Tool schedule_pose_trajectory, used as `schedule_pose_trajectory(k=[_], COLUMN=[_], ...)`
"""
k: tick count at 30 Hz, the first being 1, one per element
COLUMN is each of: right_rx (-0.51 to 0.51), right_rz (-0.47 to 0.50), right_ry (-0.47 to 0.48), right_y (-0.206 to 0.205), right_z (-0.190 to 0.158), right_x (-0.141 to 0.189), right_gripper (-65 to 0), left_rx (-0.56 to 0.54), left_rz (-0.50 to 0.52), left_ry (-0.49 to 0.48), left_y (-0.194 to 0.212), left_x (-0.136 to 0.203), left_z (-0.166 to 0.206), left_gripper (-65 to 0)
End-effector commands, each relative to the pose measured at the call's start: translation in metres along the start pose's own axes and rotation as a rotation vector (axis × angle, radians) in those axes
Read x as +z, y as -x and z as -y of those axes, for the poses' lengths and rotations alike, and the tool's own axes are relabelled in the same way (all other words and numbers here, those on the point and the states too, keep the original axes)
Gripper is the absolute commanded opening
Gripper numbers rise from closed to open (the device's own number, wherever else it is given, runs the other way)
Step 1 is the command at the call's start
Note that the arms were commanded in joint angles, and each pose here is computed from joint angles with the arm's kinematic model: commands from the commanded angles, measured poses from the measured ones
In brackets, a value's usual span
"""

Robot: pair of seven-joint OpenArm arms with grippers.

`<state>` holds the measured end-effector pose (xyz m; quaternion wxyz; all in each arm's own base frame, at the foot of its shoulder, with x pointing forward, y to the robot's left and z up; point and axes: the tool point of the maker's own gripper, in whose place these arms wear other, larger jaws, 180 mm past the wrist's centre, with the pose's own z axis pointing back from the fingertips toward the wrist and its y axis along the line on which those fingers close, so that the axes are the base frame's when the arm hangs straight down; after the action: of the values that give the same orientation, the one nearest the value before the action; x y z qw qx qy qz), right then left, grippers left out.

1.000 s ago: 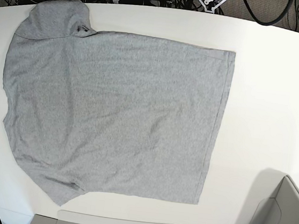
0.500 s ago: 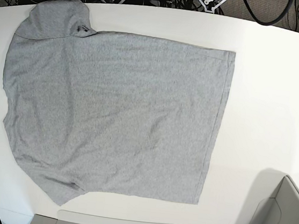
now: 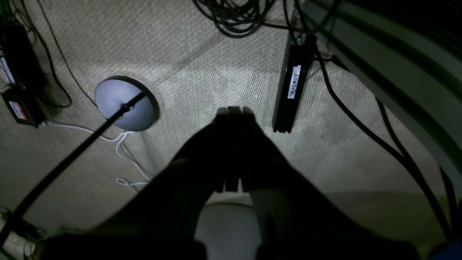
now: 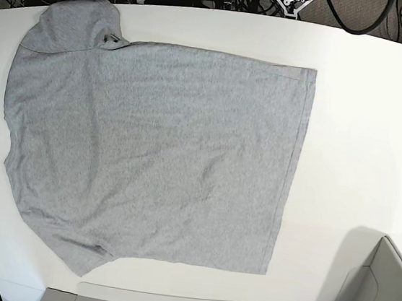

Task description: Fold the T-shirt properly

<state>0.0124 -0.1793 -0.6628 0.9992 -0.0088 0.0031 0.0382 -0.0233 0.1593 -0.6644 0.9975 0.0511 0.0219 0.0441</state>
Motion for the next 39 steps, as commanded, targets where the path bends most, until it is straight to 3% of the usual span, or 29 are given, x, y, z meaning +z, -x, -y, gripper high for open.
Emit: schedule_pose_trajectory(k=[1, 4, 12, 19, 21, 23, 25, 27, 32, 36, 39], right_rx=[-0.006, 0.004, 0.021, 0.053, 0.051, -0.004, -0.048, -0.065, -0.118, -0.197, -0.275], right_rz=[-0.009, 0.049, 0.311, 0.658, 0.633, 0.669, 0.697, 0.759, 0.976, 1.115, 1.129], right_ry=[-0.013, 0.007, 0.035, 0.038, 0.042, 0.091, 0.122, 0.118, 0.054, 0.009, -0.029], right_y=[0.014, 0.034, 0.090, 0.117, 0.136, 0.135, 0.139, 0.133, 0.109, 0.081, 0.060], right_z=[-0.004, 0.010, 0.031, 0.039, 0.039, 0.050, 0.056, 0.053, 0.032, 0.026, 0.030], right_x=[0.000, 0.002, 0.030, 0.093, 0.098, 0.106, 0.115, 0.127, 0.191, 0.251, 0.280], right_gripper=[-64.9, -65.0, -65.0, -64.7, -64.7, -64.7, -64.7, -64.7, -63.9, -56.7, -51.8], left_rx=[0.000, -0.011, -0.052, -0.023, -0.040, -0.049, -0.060, -0.077, -0.155, -0.159, -0.166], left_rz=[0.041, 0.129, 0.499, 0.874, 0.945, 0.955, 1.027, 1.068, 1.296, 1.454, 1.532], left_ry=[-0.018, -0.055, -0.105, -0.182, -0.179, -0.187, -0.189, -0.197, -0.185, -0.179, -0.167], left_y=[-0.001, 0.019, 0.050, 0.070, 0.078, 0.076, 0.065, 0.066, 0.046, 0.026, 0.013], left_x=[0.000, 0.002, 0.040, 0.111, 0.129, 0.131, 0.142, 0.155, 0.224, 0.278, 0.303], left_z=[-0.010, -0.034, -0.068, -0.089, -0.088, -0.093, -0.094, -0.099, -0.103, -0.091, -0.085], left_gripper=[-64.7, -64.7, -64.7, -64.6, -64.5, -63.5, -62.1, -60.7, -57.4, -56.8, -56.8])
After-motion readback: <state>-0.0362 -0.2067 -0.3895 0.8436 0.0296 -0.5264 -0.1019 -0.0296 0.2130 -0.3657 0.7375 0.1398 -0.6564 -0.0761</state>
